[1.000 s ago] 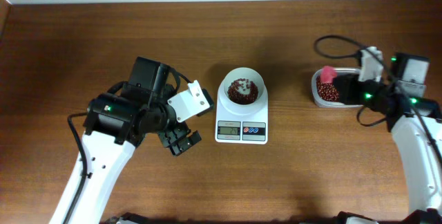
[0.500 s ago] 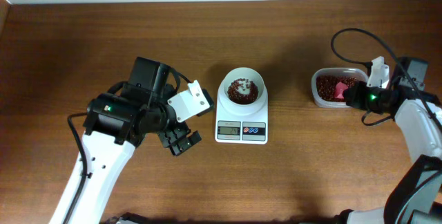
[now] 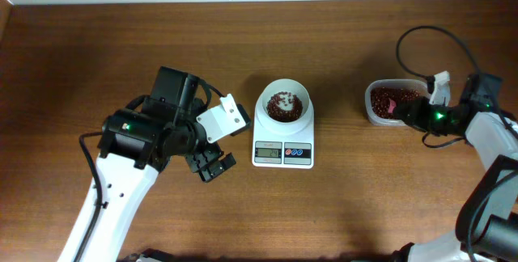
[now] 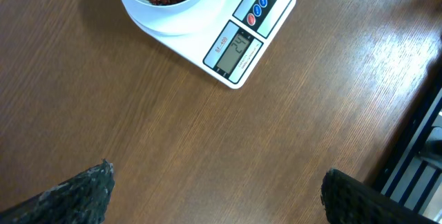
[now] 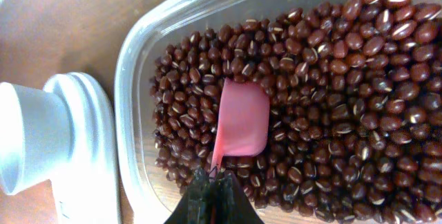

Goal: Scoop and weigh 50g on scale
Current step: 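Return the scoop to the bean tub and scoop more red beans, then carry the filled scoop over the white bowl with the right gripper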

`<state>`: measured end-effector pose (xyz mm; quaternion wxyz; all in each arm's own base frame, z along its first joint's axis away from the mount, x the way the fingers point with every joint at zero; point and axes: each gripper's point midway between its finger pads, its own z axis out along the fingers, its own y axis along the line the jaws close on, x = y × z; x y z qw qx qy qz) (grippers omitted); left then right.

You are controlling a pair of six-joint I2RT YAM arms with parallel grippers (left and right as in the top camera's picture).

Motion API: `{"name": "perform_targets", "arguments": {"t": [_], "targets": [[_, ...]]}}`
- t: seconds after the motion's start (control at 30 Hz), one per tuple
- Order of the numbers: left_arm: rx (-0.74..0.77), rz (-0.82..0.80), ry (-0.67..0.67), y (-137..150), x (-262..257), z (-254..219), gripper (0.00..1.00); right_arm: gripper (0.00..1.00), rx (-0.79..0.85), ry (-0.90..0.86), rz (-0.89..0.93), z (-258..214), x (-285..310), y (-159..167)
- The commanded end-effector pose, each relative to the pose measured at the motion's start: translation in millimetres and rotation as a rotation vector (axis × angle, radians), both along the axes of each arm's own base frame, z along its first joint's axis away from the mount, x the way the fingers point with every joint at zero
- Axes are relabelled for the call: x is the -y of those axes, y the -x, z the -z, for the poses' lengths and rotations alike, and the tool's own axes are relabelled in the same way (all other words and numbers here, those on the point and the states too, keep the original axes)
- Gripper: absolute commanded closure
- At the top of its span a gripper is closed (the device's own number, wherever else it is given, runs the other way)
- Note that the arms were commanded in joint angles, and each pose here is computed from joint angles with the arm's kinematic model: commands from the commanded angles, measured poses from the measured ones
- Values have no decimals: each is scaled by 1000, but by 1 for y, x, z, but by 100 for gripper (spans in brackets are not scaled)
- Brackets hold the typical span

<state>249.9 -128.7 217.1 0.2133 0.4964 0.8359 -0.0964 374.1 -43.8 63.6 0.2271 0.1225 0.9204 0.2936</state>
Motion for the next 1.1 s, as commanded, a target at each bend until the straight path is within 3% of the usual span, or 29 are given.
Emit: {"name": "perform_targets", "arguments": {"t": [0.0,0.27,1.07], "targets": [[28,9,15,-2,1,-9,1,96,10,-125,10,-2,0,2],[28,9,15,-2,1,-9,1,96,86,-263,74,-22,24,7],[28,9,15,-2,1,-9,1,96,251,-538,-9,-73,6,7]]}}
